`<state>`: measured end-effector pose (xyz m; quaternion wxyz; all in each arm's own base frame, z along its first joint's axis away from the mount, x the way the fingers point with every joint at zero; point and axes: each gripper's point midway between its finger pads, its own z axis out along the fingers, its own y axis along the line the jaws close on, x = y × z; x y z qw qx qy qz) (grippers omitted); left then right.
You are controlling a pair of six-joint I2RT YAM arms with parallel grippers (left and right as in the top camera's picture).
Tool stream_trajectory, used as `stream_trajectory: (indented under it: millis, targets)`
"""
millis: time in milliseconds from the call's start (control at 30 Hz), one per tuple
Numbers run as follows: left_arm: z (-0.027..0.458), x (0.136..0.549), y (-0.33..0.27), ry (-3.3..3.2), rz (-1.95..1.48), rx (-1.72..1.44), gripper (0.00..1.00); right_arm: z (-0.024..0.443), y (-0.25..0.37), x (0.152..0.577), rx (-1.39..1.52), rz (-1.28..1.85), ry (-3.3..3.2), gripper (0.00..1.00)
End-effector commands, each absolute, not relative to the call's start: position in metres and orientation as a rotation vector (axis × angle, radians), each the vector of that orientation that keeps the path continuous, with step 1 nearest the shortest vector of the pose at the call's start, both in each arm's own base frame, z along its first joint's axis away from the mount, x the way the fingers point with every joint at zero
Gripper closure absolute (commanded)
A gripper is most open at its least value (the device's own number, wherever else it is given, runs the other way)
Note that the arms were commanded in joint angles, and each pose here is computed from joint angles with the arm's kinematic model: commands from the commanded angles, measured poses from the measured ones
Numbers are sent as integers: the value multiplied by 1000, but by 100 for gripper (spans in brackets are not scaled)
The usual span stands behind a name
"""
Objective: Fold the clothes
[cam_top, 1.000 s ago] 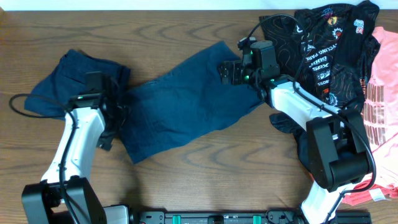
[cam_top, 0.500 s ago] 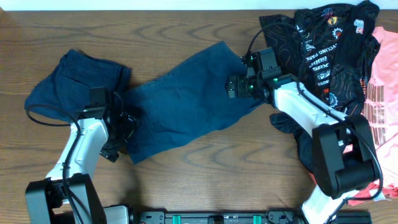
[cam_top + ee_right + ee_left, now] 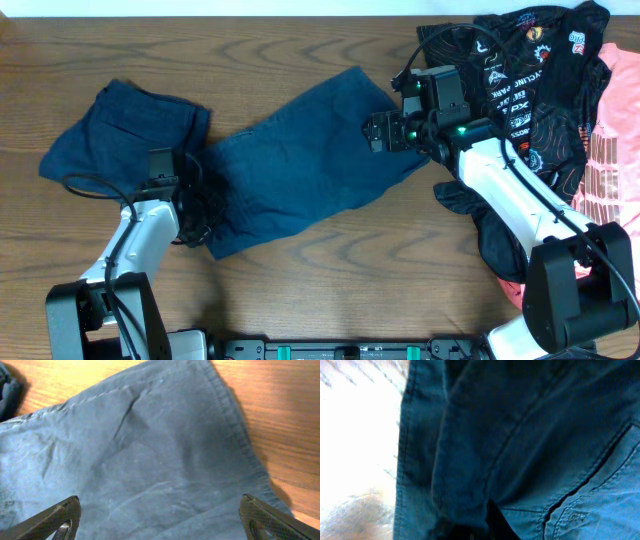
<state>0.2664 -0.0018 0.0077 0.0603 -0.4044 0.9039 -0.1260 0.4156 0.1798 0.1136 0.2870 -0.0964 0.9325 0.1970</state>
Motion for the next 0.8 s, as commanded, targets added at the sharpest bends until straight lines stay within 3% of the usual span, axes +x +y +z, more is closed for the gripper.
stream_trajectory:
  millis: [0,100,167,200,300,533,633,700,767]
  targets:
    - [20,269,-2,2786,-381,-1095,94,125,196,410,-342,581,2463,1]
    - [30,267,-2,2810,-373,-1047,92,124,203,406,-364,581,2464,1]
    - [29,257,2,2840,-313,-1068,46,124,203,406,-364,575,2465,1]
    - [27,251,5,2854,-281,-1092,33,124,203,406,-364,575,2467,1]
    - [20,236,8,2873,-217,-1176,19,122,202,403,-363,573,2480,1]
    - [-5,233,6,2842,-236,-1240,18,120,201,401,-363,573,2491,1]
    - [-12,242,-2,2811,-339,-1213,26,119,201,401,-362,571,2496,1]
    - [-13,248,-9,2797,-407,-1178,48,119,201,400,-362,572,2496,1]
    - [-13,249,-10,2795,-419,-1175,76,119,201,400,-363,574,2499,1]
